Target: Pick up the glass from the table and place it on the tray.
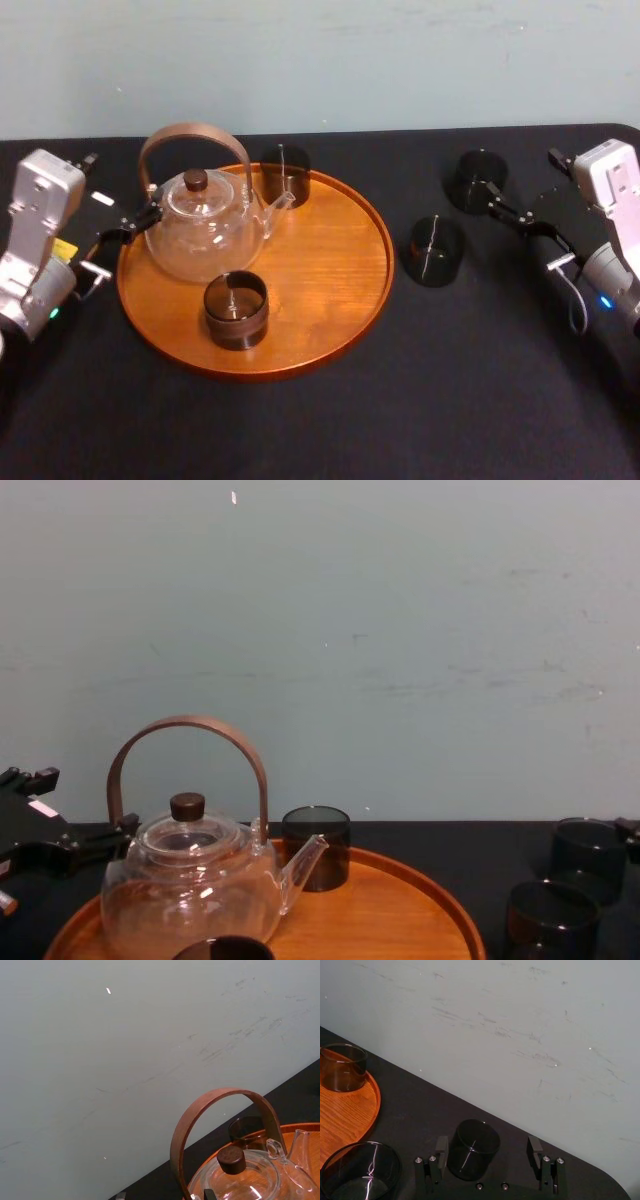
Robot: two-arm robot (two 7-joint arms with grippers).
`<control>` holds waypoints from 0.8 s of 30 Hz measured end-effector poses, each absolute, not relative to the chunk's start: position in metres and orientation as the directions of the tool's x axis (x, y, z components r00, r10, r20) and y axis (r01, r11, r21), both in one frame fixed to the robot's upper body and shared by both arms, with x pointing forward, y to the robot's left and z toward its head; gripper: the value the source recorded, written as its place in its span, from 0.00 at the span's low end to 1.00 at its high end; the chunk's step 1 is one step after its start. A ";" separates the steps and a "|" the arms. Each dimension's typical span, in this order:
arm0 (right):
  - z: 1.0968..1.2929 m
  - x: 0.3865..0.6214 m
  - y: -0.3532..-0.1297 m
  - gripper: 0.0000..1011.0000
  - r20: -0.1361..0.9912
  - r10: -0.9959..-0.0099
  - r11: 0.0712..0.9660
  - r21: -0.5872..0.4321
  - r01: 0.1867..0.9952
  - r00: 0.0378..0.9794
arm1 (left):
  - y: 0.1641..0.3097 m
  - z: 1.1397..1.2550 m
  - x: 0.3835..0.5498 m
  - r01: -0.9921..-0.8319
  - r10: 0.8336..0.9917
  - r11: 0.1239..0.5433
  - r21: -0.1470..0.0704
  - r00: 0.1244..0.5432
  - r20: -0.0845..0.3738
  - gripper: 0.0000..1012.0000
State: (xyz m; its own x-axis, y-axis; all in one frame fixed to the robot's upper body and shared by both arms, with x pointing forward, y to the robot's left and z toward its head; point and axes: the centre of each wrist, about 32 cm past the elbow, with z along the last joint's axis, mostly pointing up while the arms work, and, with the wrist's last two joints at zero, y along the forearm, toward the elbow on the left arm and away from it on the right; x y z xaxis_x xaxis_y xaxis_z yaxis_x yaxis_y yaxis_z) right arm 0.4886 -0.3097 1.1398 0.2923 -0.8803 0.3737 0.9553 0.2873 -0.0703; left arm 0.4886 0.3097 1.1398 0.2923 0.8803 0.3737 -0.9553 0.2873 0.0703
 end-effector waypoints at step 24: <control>1.140 0.489 -0.310 0.99 0.374 -0.880 0.287 -0.070 0.955 0.292 | 0.310 1.140 0.489 -0.955 0.880 0.287 0.070 0.292 0.374 1.00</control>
State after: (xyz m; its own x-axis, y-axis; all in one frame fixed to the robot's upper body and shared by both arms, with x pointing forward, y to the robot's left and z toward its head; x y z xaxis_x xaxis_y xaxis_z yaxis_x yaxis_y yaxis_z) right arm 0.4886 -0.3097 1.1398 0.2923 -0.8803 0.3737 0.9552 0.2874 -0.0704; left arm 0.4886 0.3097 1.1398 0.2923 0.8803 0.3737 -0.9552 0.2873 0.0703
